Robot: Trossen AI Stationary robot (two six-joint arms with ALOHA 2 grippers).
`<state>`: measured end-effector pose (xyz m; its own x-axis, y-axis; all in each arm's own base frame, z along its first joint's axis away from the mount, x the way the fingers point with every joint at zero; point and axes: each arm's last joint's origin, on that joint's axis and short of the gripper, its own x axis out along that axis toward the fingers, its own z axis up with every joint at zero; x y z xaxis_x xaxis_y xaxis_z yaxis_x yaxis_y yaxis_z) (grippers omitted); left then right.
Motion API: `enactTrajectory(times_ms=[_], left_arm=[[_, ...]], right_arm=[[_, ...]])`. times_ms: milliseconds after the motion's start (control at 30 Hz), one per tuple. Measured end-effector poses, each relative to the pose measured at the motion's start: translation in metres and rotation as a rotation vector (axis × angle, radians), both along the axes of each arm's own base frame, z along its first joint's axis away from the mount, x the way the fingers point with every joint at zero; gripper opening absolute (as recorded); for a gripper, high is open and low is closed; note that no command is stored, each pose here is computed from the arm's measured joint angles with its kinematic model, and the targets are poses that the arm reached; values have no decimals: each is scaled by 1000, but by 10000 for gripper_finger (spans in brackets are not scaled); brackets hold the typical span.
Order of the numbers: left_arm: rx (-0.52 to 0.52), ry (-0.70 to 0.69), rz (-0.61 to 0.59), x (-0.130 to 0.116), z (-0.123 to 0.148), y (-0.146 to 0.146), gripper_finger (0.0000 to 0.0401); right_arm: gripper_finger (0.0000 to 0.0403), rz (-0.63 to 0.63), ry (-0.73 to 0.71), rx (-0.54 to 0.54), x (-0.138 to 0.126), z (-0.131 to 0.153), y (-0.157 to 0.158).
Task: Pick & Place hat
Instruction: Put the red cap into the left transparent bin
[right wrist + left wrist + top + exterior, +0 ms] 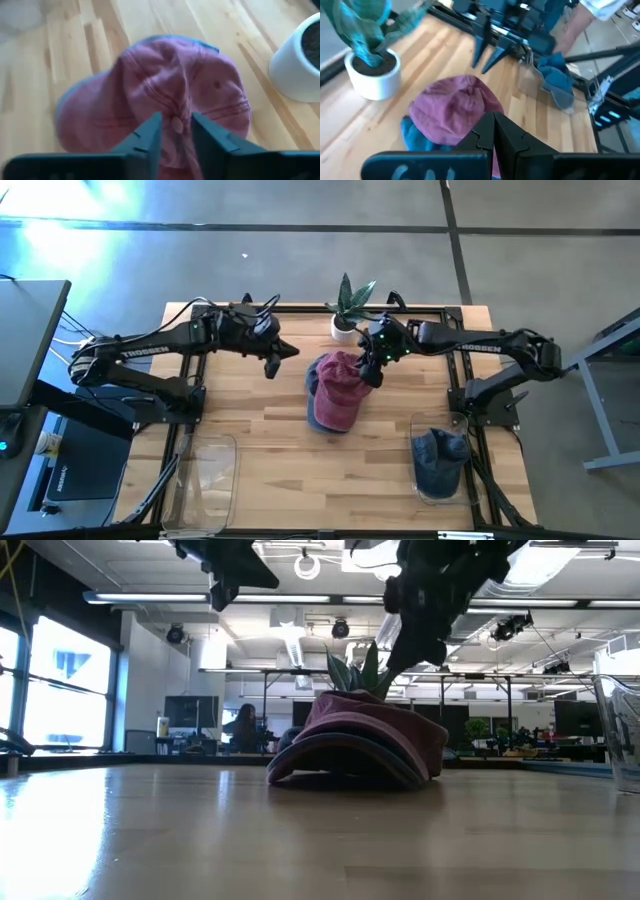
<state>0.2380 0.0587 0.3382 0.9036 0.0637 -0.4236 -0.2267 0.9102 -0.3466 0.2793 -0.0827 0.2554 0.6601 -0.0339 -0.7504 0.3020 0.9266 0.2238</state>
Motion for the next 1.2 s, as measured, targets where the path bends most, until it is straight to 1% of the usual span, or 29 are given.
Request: enactTrajectory(times_ms=[133, 200, 267, 333, 400, 467, 533, 667, 700, 733, 767, 867, 900, 1067, 1133, 1200], left_arm=[[-37, -8, -28, 0, 0, -1, 0], [-56, -2, -34, 2, -2, -1, 0], [-67, 8, -30, 3, -3, -1, 0], [-82, -1, -23, 3, -2, -1, 0], [-100, -1, -14, 2, -2, -1, 0], [-103, -1, -11, 3, -2, -1, 0], [-106, -4, -9, 3, -2, -1, 0], [-107, -2, 22, 3, -2, 0, 0], [-103, -2, 30, 3, -2, 0, 0], [-99, 0, 41, 3, -2, 0, 0], [-97, 1, 45, 3, -2, 1, 0], [-80, -2, 46, 3, -2, 1, 0], [-67, -7, 41, 3, -1, 1, 0], [-7, -87, 43, 7, 6, 1, 0], [36, -128, 50, 8, 10, 2, 0], [101, -169, 48, 10, 15, 2, 0]], right_arm=[[185, 81, 66, -45, 8, -17, -3], [218, 129, 103, -73, 12, -27, -5], [238, 122, 163, -126, 15, -38, -7], [243, 95, 204, -161, 18, -46, -10], [232, 120, 201, -170, 21, -50, -11], [203, 176, 182, -157, 23, -52, -10], [158, 212, 168, -135, 24, -53, -9], [39, 234, 138, -85, 24, -50, -7], [25, 234, 128, -71, 23, -49, -7], [20, 234, 113, -56, 22, -45, -6], [25, 225, 93, -36, 21, -41, -5], [50, 201, -4, 38, 14, -20, -2], [52, 202, -43, 67, 10, -11, -1], [19, 208, -216, 199, -11, 29, 5], [19, 215, -273, 239, -18, 42, 8], [24, 223, -325, 289, -22, 52, 11]])
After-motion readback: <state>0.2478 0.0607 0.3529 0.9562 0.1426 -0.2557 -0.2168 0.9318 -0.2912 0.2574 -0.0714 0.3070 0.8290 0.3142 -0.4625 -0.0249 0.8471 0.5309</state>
